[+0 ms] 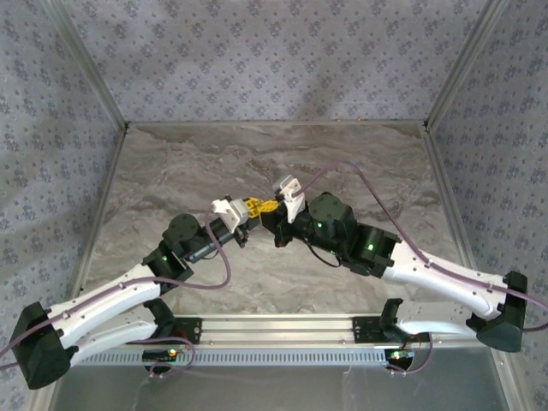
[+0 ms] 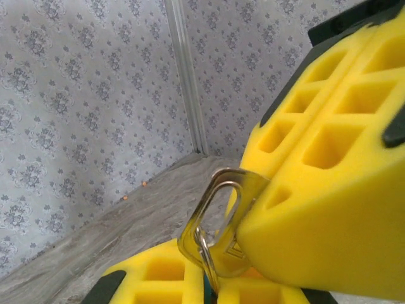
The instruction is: Remove the keys from the keyring
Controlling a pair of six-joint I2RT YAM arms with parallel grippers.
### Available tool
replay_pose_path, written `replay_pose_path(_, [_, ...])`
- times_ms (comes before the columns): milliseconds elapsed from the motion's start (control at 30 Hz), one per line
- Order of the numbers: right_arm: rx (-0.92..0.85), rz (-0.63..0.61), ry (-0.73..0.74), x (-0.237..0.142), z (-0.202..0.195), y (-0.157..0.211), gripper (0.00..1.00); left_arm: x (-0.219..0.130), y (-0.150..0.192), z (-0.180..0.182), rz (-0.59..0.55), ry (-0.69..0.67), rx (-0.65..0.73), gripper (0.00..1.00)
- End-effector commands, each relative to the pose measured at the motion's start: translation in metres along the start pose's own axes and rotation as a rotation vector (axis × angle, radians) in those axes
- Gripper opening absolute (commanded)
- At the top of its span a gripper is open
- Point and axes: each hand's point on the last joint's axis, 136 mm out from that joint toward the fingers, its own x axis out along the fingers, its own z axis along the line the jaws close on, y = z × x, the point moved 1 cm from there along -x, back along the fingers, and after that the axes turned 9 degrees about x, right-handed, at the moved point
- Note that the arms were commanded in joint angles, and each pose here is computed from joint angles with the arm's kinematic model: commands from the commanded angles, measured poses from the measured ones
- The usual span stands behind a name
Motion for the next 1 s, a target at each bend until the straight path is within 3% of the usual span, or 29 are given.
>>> replay_pose_path(0, [0.017,0.110,-0.096,-0.002,0.017,0.016,0.09,0.002,-0.018,0.007,-0.043,-0.029,0.011,0.00])
replay_pose_path(200, [0.050,0.065,-0.094,0.004,0.013,0.018,0.25,0.002,-0.025,0.007,-0.069,-0.022,0.005,0.00])
replay_pose_path(300, [0.052,0.054,-0.083,0.008,0.012,0.020,0.19,0.001,-0.026,0.007,-0.071,-0.024,0.005,0.00])
replay_pose_path(533, [0.024,0.084,-0.005,0.023,0.006,0.034,0.18,-0.001,-0.032,0.010,-0.090,-0.042,0.008,0.00])
replay_pose_path(767, [0.011,0.082,0.110,0.025,-0.014,0.041,0.01,-0.005,-0.037,0.011,-0.102,-0.045,0.015,0.00])
replay_pose_path(967, [-0.005,0.055,0.140,0.010,-0.032,0.033,0.00,-0.009,-0.033,0.007,-0.081,-0.021,0.019,0.00])
